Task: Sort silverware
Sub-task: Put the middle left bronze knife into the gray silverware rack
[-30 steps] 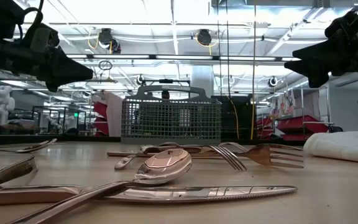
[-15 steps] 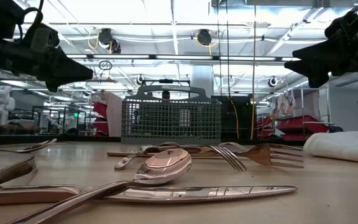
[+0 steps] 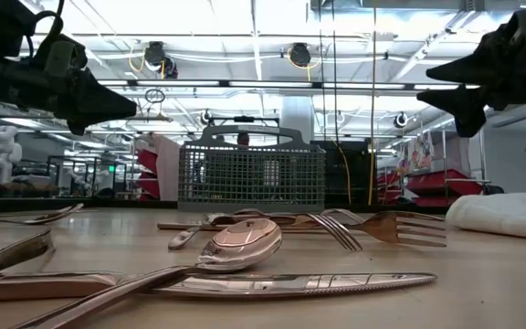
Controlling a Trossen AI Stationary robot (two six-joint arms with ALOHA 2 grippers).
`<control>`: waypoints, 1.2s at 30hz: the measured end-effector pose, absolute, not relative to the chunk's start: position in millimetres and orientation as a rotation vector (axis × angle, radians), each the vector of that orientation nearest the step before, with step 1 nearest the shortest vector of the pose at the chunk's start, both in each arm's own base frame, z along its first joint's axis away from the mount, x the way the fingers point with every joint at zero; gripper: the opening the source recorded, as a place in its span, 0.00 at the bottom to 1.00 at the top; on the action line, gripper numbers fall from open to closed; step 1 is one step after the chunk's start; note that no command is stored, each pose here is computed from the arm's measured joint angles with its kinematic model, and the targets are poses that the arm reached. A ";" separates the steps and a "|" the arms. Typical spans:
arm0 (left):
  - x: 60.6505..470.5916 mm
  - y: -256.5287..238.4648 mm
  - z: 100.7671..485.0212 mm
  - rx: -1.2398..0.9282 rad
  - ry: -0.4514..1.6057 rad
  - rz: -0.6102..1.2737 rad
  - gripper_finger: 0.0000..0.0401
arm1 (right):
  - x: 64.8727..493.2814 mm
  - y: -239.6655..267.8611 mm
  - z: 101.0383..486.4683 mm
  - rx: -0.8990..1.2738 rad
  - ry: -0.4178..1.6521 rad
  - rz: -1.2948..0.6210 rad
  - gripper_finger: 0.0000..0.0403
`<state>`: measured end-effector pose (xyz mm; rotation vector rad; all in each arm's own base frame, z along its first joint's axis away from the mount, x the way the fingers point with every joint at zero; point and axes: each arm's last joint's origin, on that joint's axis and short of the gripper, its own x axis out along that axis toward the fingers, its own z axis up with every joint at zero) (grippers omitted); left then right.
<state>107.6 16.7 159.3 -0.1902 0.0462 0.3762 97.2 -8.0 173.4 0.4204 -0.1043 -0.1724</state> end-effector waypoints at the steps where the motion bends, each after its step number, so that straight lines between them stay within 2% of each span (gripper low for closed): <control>1: 107.6 16.6 159.2 -0.191 0.046 0.376 0.22 | 97.2 -8.1 173.4 0.431 -0.106 -0.175 0.49; 25: 107.9 16.6 163.6 -0.197 0.000 0.370 0.22 | 96.7 -9.1 175.9 0.487 -0.143 -0.199 0.49; 31: 108.0 16.3 172.0 -0.370 -0.115 0.341 0.22 | 96.7 -9.0 175.9 0.484 -0.142 -0.199 0.49; 36: 107.0 18.0 175.6 -0.390 -0.168 0.397 0.22 | 96.7 -9.1 175.9 0.481 -0.142 -0.200 0.49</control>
